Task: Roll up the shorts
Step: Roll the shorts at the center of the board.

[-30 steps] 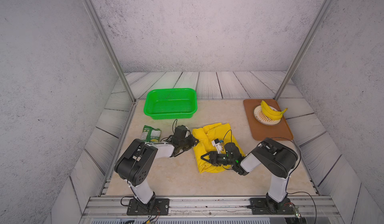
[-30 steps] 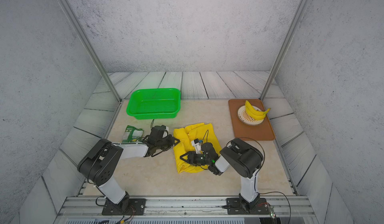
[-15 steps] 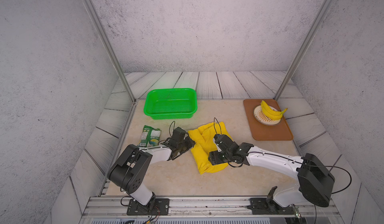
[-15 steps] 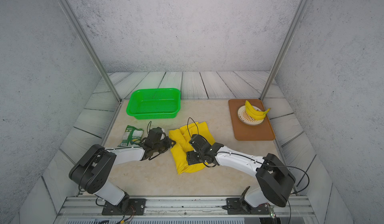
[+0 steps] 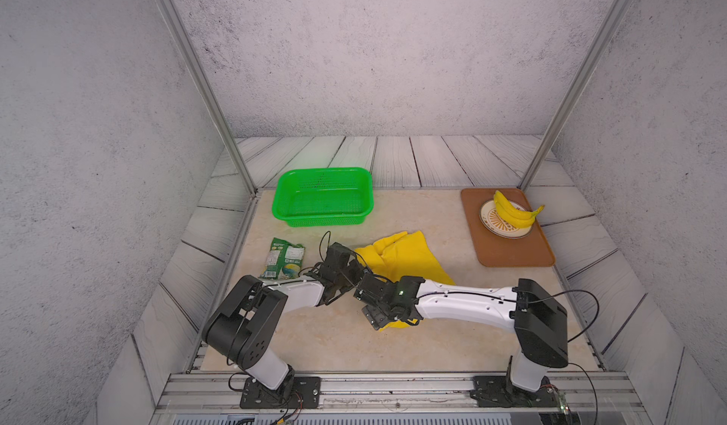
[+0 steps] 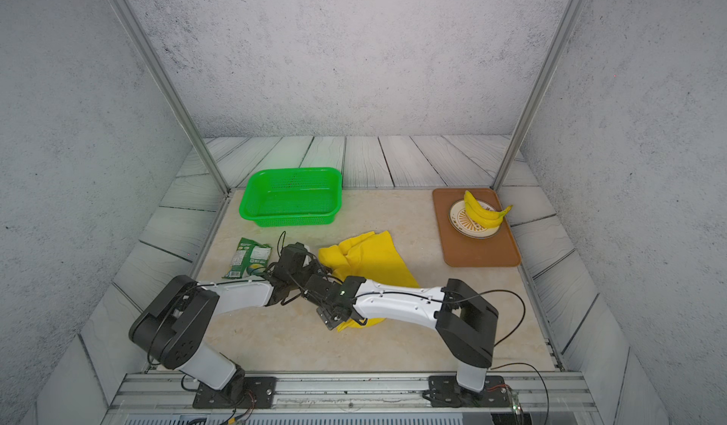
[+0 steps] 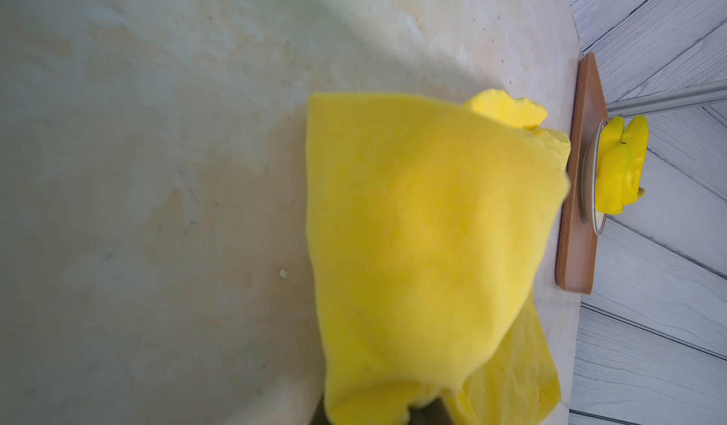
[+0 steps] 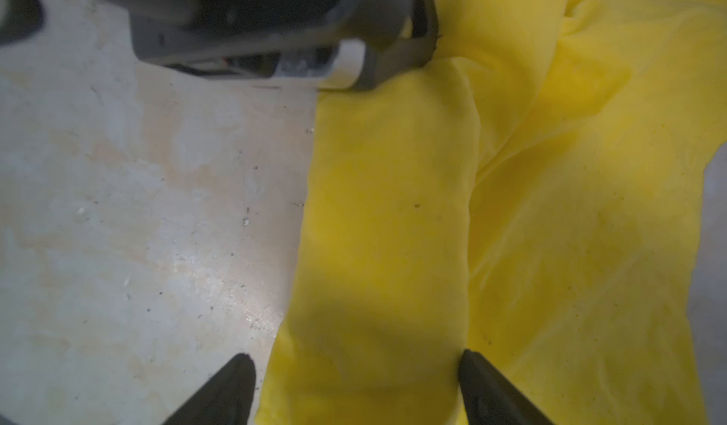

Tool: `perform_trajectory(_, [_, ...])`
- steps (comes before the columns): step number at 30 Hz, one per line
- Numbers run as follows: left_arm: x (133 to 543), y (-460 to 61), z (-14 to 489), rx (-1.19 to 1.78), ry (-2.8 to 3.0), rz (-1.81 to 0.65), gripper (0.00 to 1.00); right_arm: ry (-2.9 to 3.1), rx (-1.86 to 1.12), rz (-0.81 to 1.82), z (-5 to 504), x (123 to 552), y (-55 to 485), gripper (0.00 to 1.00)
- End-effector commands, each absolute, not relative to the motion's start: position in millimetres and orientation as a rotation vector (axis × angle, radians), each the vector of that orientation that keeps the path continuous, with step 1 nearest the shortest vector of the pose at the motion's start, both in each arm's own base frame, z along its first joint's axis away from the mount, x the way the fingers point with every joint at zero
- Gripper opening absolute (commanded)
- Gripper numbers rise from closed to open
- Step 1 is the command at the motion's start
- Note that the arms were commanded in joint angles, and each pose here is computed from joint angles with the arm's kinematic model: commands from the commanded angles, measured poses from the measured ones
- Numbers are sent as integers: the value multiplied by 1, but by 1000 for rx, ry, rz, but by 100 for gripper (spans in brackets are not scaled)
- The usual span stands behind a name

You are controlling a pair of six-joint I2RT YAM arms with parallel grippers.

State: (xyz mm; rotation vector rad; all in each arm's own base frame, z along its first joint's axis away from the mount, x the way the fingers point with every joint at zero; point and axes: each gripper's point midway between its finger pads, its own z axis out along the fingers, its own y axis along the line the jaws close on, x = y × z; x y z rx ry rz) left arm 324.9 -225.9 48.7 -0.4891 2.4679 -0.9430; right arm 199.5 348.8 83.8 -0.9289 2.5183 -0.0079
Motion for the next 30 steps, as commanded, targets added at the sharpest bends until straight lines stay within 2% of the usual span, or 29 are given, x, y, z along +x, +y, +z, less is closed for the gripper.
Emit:
perform_trajectory(1, [310,-213,31,-535,2532,-865,0,2458,-958,-167,82,212,347,86])
perform_trajectory(7, [307,-215,31,-545,2539,-884,0,2437,-944,-316,54,220,348,86])
perform_trajectory(10, [307,-215,31,-562,2540,-890,0,2420,-919,-388,44,225,341,81])
perform_trajectory(15, [308,-214,37,-569,2534,-888,0,2414,-949,-252,41,218,349,42])
perform_trajectory(16, [309,-212,40,-568,2531,-877,5,2414,-953,-201,43,215,351,37])
perform_trajectory(18, [311,-206,47,-560,2522,-838,33,2422,-987,-36,47,206,361,32])
perform_trajectory(20, [312,-198,56,-553,2509,-795,54,2432,-1002,110,52,197,368,31])
perform_trajectory(21, [312,-193,61,-550,2498,-775,60,2443,-1004,196,54,192,370,31])
perform_trajectory(23, [312,-184,73,-540,2475,-740,68,2466,-980,362,59,185,374,30])
perform_trajectory(26, [310,-174,92,-502,2438,-696,74,2502,-855,707,69,182,378,30])
perform_trajectory(30, [302,-167,101,-452,2422,-666,77,2511,-630,1119,76,188,369,29])
